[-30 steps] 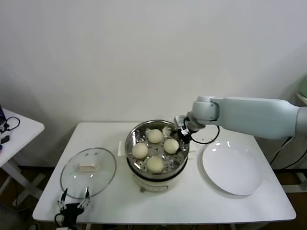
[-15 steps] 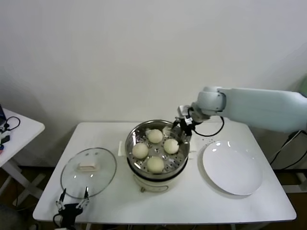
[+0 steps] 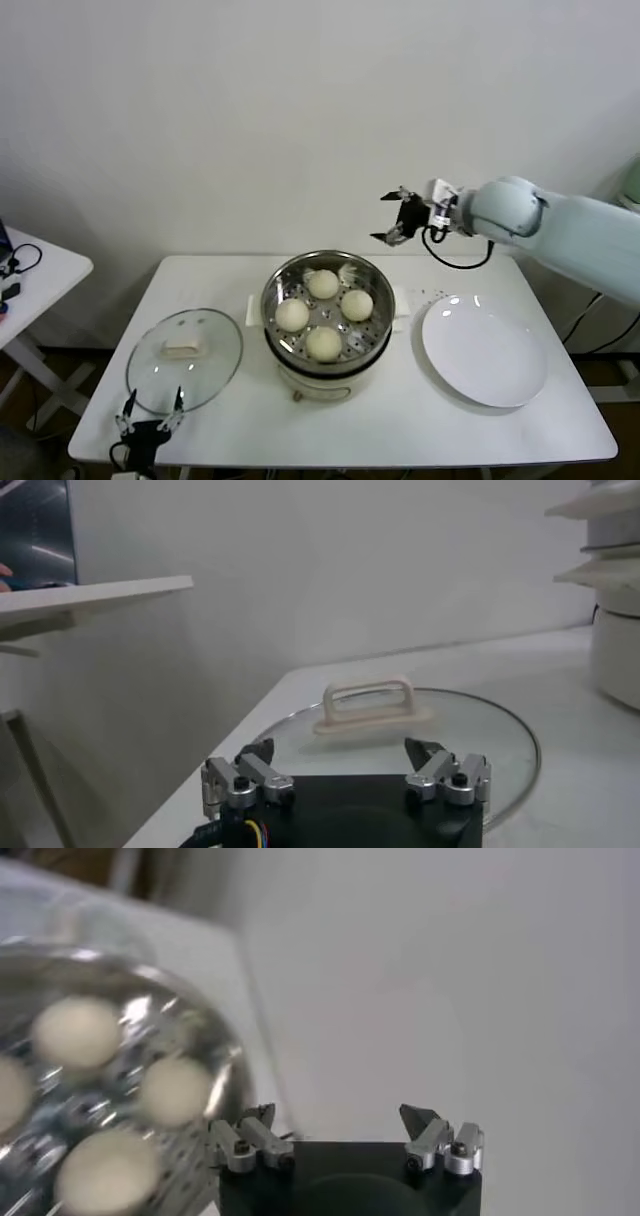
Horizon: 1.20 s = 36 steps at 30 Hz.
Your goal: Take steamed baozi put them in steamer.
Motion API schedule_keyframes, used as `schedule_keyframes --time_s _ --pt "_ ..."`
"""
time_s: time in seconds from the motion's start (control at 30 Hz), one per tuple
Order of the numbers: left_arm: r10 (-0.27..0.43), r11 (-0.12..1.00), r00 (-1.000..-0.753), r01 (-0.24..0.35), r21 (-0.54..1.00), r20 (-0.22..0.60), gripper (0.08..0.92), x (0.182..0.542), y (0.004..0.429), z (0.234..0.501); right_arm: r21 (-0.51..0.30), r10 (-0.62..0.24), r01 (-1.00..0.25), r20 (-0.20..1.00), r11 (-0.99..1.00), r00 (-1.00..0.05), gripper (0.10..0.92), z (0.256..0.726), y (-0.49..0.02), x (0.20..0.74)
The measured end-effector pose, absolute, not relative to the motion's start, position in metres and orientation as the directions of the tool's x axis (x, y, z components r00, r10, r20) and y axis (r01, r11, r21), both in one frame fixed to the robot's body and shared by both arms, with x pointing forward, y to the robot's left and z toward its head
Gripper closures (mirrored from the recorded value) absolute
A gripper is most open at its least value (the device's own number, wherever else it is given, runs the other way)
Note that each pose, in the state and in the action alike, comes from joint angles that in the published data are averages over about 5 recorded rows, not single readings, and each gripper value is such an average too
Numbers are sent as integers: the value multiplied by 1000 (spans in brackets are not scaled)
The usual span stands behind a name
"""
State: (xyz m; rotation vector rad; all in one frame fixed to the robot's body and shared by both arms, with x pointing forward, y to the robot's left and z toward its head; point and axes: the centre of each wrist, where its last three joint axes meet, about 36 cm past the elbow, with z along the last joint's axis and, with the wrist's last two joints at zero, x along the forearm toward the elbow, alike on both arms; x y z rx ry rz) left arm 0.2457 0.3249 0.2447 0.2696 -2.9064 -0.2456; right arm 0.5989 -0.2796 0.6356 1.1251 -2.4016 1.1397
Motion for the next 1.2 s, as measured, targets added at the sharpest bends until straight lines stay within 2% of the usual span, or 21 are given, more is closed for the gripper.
schedule_keyframes --time_s 0.17,0.33,0.47,0.6,0.73,0.93,1.2 --pt "-193 971 -964 -160 179 185 177 249 323 247 -516 -537 -632 342 578 -771 200 598 -299 576" --pt "-189 972 -966 -157 175 179 177 251 321 248 -460 -521 -547 196 699 -831 200 568 -309 549" --pt "-189 972 -966 -160 170 174 177 252 321 249 -389 -500 -488 76 782 -863 200 543 -315 526" --pt "-189 973 -967 -161 167 170 177 253 321 250 -298 -434 -410 -16 862 -901 200 510 -332 498" --pt "-191 973 -968 -165 160 164 177 254 320 252 -200 -348 -333 -42 921 -937 200 462 -349 459" --pt "-188 975 -970 -166 148 156 177 256 317 254 -80 -230 -229 -5 970 -973 200 385 -361 384" --pt "-188 976 -972 -168 140 145 177 260 315 256 -14 -100 -101 15 995 -995 200 325 -361 306"
